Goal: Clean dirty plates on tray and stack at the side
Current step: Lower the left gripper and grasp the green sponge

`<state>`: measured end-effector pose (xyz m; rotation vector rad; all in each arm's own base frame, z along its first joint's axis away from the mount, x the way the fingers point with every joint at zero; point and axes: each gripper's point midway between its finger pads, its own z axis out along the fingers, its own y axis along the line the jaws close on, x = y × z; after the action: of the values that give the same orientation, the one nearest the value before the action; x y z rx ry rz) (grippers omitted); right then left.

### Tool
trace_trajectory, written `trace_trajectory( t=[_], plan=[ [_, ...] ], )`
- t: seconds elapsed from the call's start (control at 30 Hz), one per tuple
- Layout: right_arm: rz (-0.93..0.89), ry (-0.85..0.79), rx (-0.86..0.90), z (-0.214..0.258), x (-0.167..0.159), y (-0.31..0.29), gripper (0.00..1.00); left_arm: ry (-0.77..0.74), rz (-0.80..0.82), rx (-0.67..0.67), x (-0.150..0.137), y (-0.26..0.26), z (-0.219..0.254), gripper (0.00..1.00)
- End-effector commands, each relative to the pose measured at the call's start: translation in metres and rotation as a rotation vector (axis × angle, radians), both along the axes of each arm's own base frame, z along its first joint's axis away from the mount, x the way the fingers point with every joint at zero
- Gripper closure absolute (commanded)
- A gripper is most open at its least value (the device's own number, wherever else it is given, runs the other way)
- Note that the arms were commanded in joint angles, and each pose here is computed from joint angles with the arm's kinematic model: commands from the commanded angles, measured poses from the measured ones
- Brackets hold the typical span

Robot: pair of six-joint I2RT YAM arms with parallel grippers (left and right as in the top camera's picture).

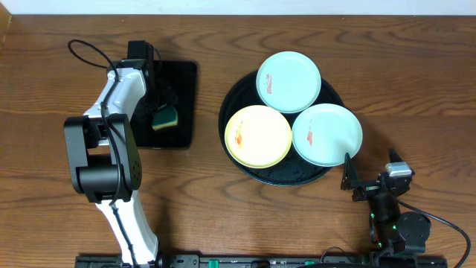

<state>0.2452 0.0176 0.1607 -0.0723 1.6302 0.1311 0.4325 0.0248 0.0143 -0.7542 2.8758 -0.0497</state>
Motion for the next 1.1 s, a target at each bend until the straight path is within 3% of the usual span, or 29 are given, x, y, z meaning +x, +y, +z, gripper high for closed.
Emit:
trace_trajectory(
  t=[0.0,0.1,0.77,1.07],
  plan=[
    [0.005,-0.001,0.0,0.0,0.0,0.001,0.01,0.019,-0.094,-0.025,-0.006,-0.006,-0.005,0.25],
    [0.005,-0.001,0.0,0.0,0.0,0.001,0.01,0.012,-0.126,-0.07,-0.005,-0.015,-0.005,0.25],
    [0.005,-0.001,0.0,0.0,0.0,0.001,0.01,0.007,-0.117,-0.011,-0.002,-0.004,-0.007,0.26],
    [0.005,-0.001,0.0,0.0,0.0,0.001,0.01,0.006,-0.112,0.012,-0.001,0.0,-0.007,0.45]
  ],
)
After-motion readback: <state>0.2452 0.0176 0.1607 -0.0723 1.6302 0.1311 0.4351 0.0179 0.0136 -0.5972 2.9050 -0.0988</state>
